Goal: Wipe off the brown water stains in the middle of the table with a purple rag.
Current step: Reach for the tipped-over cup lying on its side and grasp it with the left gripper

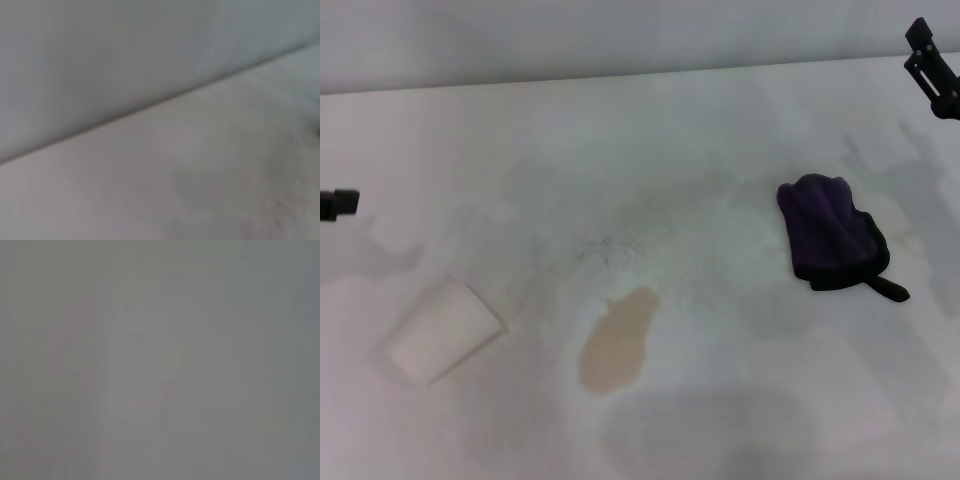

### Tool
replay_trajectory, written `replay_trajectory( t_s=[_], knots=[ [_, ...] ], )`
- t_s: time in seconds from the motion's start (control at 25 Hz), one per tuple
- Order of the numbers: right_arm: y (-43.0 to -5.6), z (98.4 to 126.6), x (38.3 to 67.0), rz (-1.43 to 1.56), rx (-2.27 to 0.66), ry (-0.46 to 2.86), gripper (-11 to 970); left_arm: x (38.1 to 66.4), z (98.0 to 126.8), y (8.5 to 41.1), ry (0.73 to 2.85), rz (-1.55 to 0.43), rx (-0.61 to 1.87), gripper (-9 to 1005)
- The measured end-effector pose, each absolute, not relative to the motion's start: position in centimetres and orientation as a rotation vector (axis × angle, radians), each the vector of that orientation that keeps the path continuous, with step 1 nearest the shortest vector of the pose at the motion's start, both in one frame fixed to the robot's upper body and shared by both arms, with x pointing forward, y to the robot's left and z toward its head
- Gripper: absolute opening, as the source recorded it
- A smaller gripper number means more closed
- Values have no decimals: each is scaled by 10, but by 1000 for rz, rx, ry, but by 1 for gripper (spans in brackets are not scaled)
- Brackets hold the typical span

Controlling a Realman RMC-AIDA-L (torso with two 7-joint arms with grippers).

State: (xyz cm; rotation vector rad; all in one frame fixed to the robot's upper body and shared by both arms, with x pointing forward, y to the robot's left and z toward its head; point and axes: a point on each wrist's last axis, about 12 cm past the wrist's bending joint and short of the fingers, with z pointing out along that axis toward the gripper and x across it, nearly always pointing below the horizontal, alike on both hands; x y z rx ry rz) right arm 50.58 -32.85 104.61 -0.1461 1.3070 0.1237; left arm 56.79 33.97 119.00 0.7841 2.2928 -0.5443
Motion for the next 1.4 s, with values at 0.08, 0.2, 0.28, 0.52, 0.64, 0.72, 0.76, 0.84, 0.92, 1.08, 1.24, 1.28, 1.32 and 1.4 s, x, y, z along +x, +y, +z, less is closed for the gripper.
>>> replay_trajectory(
  t_s=[0.08, 0.2, 0.28, 0.52, 0.64, 0.72, 0.76, 0.84, 0.92, 1.08, 1.24, 1.28, 1.32, 1.4],
  knots=[
    [-328, 1046, 506, 127, -144, 1306, 873, 570, 1197, 336, 2361, -547, 830, 877],
    [-328, 1047, 506, 137, -139, 1300, 873, 572, 1199, 335, 2409, -520, 850, 877],
    [-329, 1048, 505, 145, -134, 1294, 873, 573, 1197, 333, 2457, -507, 879, 877],
    [-331, 1048, 502, 162, -106, 1290, 873, 569, 1185, 320, 2469, -535, 989, 877],
    [-332, 1048, 502, 160, -102, 1289, 873, 568, 1173, 308, 2464, -581, 1059, 877],
    [-332, 1048, 502, 160, -102, 1287, 873, 567, 1167, 302, 2462, -592, 1098, 877],
    [-332, 1048, 501, 160, -102, 1286, 873, 567, 1166, 301, 2461, -593, 1105, 877],
    [-333, 1048, 500, 157, -100, 1286, 873, 567, 1161, 299, 2466, -593, 1116, 877],
    [-334, 1047, 499, 155, -99, 1286, 873, 568, 1157, 300, 2483, -583, 1110, 877],
    [-336, 1048, 496, 151, -99, 1279, 873, 570, 1148, 297, 2504, -600, 1113, 877],
    [-338, 1048, 494, 149, -99, 1273, 872, 570, 1140, 290, 2501, -613, 1135, 877],
    [-338, 1048, 494, 148, -100, 1272, 872, 570, 1132, 285, 2501, -604, 1160, 877],
    [-338, 1048, 494, 147, -100, 1272, 872, 570, 1131, 283, 2500, -602, 1165, 876],
    [-339, 1049, 494, 145, -102, 1269, 872, 570, 1129, 281, 2498, -599, 1175, 876]
  ],
)
